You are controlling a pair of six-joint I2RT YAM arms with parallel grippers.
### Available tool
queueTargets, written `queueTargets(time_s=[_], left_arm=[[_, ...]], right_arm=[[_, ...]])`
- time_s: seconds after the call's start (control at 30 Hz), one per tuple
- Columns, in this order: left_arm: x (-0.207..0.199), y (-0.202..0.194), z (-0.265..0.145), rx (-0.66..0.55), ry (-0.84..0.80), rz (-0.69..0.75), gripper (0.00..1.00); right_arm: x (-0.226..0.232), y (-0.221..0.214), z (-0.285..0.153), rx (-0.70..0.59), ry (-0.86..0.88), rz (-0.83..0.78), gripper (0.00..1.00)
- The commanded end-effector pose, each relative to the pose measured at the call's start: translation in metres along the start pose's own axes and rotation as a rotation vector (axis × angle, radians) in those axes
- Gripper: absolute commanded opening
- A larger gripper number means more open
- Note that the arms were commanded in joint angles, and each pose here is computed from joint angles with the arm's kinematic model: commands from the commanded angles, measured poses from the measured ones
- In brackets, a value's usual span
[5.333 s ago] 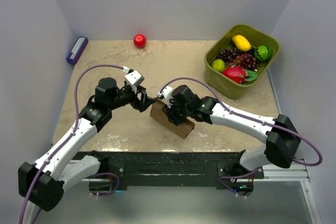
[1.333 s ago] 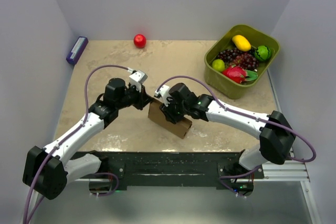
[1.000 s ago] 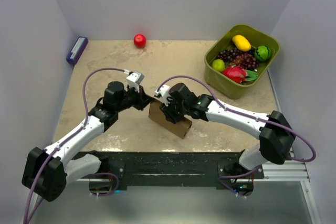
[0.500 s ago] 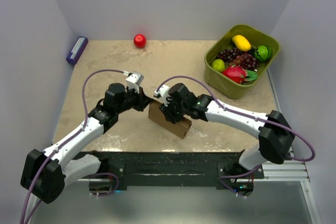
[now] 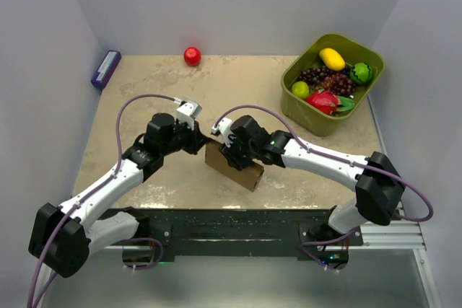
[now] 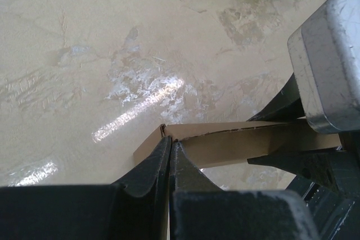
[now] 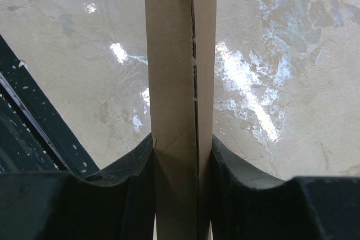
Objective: Fold the paper box
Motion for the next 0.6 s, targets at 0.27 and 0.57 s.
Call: queueTargets(time_s=[0.27, 0.57], left_arm=[[0.017, -0.037, -0.002, 0.169, 0.124, 0.027, 0.00], [0.015, -0.018, -0.012, 0.072, 0.190, -0.003, 0.00]], right_arm=[[-0.022, -0.011, 0.000, 0.061, -0.146, 0.008, 0.40], [-0.019, 0.006, -0.033, -0.042, -0.185, 0.196, 0.75]])
Point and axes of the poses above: each gripper's point midway between its finger pads, its own z axis out along the fingers, its own x axis along the line the jaws close on, y = z × x, the point moved 4 cm from there along -z, back along the fingers, and after that the axes turned 7 degrees about -z, right-handed, at the moved point
